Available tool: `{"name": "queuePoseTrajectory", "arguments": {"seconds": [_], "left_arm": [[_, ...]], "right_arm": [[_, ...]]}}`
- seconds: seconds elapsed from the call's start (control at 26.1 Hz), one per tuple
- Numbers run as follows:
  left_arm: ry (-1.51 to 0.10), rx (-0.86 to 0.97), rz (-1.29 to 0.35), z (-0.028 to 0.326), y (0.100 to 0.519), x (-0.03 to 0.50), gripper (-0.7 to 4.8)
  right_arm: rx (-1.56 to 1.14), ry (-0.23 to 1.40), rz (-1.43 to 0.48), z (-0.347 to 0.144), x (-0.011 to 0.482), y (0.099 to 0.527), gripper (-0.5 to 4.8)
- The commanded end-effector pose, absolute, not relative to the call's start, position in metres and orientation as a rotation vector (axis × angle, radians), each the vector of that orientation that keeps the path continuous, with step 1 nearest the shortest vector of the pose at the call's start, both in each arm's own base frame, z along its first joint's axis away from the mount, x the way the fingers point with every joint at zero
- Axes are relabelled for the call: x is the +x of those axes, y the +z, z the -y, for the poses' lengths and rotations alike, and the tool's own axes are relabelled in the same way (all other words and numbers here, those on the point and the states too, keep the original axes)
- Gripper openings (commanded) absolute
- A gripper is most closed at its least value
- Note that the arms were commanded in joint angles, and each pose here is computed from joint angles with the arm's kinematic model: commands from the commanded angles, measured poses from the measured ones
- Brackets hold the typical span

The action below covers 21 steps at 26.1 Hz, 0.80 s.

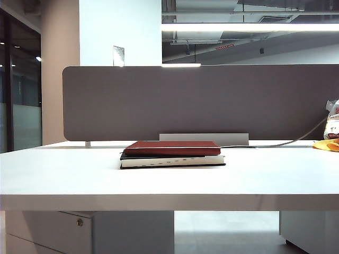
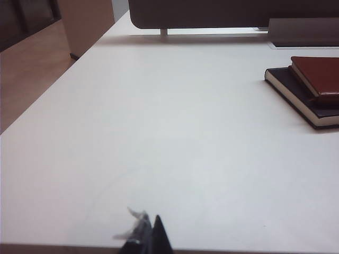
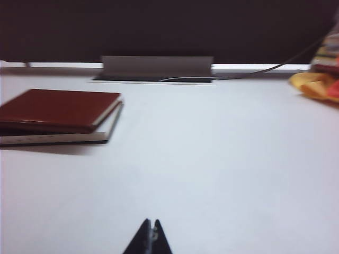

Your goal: Pick up the red book and place it on top of the black book.

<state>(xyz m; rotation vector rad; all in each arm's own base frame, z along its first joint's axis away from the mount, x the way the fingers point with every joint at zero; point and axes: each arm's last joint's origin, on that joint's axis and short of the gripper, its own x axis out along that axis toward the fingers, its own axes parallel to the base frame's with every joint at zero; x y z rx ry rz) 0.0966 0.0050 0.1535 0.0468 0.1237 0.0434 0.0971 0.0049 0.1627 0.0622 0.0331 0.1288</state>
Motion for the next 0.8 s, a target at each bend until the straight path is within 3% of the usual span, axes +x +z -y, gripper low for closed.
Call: {"name": "queuePoseTrajectory", "arguments": {"seconds": [0.04, 0.27, 0.8], "left_arm": [[0.048, 0.041, -0.115, -0.0051, 0.1543, 0.0967, -0.04], [0.048, 0.041, -0.115, -0.0051, 0.1543, 0.0967, -0.04], [0.048, 0.041, -0.115, -0.0051, 0.1543, 0.0967, -0.04]], "right_arm": [[0.032, 0.037, -0.018, -0.0022, 0.0975, 0.1630, -0.01], [0.024, -0.083, -0.016, 0.0012, 0.0975, 0.1631, -0.01], [-0.002, -0.003, -0.052, -0.0012, 0.0974, 0.1597, -0.01]]}}
